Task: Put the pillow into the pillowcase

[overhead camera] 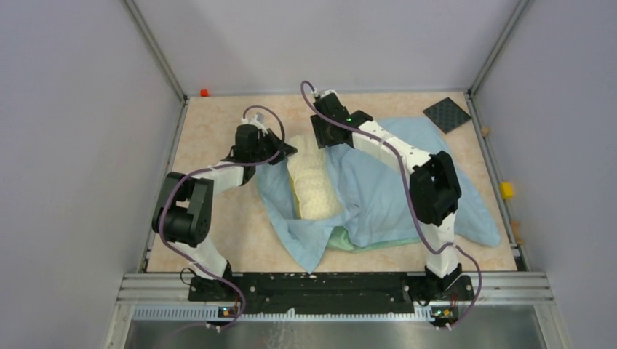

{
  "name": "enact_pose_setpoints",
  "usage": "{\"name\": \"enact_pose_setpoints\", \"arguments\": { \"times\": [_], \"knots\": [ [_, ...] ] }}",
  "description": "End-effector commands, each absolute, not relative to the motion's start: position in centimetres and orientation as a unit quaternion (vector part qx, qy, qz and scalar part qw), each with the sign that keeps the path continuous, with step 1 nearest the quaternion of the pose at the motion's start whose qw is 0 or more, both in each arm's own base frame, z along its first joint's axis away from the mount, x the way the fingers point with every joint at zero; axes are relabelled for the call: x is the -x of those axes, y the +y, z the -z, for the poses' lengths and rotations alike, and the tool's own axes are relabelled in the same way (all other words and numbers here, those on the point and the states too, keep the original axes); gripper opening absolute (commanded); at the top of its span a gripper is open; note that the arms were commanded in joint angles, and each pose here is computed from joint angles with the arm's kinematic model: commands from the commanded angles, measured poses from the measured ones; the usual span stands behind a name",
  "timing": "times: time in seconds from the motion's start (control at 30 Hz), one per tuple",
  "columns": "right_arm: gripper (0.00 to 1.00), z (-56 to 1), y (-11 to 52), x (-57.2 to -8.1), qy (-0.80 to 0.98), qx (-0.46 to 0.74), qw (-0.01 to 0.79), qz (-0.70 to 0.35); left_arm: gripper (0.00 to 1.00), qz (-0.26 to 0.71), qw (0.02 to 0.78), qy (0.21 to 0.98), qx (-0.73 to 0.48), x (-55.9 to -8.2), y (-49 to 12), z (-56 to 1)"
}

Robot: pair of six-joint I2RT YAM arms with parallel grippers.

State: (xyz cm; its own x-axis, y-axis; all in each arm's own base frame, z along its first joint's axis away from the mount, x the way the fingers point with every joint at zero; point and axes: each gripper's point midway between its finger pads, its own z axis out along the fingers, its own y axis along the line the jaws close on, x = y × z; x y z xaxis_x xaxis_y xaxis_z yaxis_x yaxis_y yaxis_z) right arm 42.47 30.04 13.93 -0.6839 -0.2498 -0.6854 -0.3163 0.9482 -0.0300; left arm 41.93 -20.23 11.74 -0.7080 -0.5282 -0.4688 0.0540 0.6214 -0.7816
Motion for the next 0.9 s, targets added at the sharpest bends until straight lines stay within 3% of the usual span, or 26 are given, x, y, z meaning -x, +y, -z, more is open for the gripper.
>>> {"name": "enact_pose_setpoints", "arguments": {
  "times": [0.0, 0.13, 0.37, 0.43, 0.63, 0.87],
  "knots": [
    [0.54, -15.0, 30.7, -43.7, 0.908, 0.157, 0.388, -0.021, 0.00, 0.449, 0.362, 0.811, 0.101, -41.1, -22.7, -13.5],
    [0.49, -14.1, 31.1, -43.7, 0.909, 0.161, 0.386, -0.009, 0.00, 0.453, 0.352, 0.813, 0.097, -40.6, -23.3, -13.0],
    [0.16, -14.0, 29.9, -44.1, 0.911, 0.150, 0.382, 0.034, 0.00, 0.449, 0.352, 0.816, 0.091, -40.3, -23.3, -13.0],
    [0.00, -14.3, 29.6, -44.2, 0.911, 0.148, 0.382, 0.043, 0.00, 0.448, 0.350, 0.818, 0.090, -40.2, -23.3, -12.9],
    [0.00, -19.1, 32.5, -44.1, 0.905, 0.139, 0.402, -0.024, 0.00, 0.461, 0.334, 0.819, 0.073, -39.4, -24.4, -12.8],
    [0.00, -27.7, 40.4, -40.4, 0.875, 0.122, 0.435, -0.174, 0.00, 0.536, 0.321, 0.774, 0.097, -38.7, -31.2, -16.2]
  ]
}}
